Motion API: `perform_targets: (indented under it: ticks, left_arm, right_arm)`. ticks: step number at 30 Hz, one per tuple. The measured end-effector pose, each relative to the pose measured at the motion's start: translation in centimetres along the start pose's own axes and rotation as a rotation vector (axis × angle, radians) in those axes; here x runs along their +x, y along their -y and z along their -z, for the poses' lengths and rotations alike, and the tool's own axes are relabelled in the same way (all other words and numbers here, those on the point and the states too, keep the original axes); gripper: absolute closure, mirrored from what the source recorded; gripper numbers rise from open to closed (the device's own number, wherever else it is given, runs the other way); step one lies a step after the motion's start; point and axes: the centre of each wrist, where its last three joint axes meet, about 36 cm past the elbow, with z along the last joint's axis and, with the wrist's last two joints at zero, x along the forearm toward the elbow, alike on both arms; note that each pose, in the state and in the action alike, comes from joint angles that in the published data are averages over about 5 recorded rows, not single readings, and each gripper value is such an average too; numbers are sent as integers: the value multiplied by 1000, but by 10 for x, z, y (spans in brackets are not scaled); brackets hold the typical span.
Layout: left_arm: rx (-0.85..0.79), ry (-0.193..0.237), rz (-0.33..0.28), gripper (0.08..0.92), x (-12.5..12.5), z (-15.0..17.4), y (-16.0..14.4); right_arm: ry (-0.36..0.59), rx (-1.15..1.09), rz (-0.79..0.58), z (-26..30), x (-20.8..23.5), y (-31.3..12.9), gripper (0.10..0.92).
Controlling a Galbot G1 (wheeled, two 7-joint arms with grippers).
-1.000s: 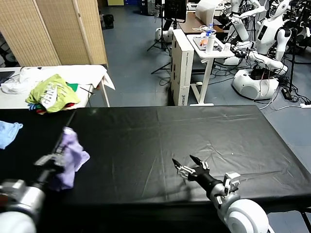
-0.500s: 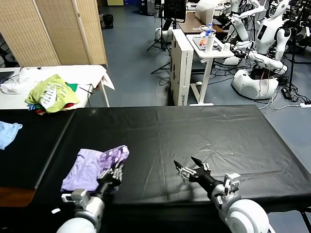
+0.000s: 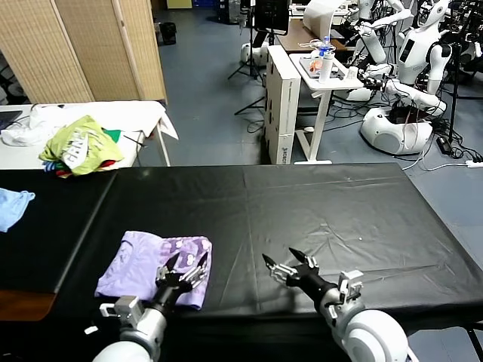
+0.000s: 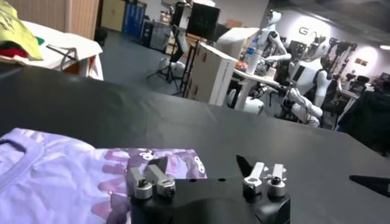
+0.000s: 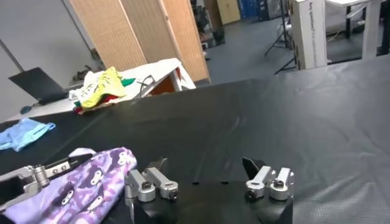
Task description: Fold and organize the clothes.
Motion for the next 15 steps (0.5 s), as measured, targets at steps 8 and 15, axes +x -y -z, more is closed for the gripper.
perform_targets:
  ticks: [8,15]
  left_arm:
    - [-122,78,70,92,13,23,-32]
    - [-162,91,119,93,21,33,-51]
  right_arm:
    - [-90,-72,93,-18,-40,-25,115]
    - [-158,-96,173,-37,-84,-56,115]
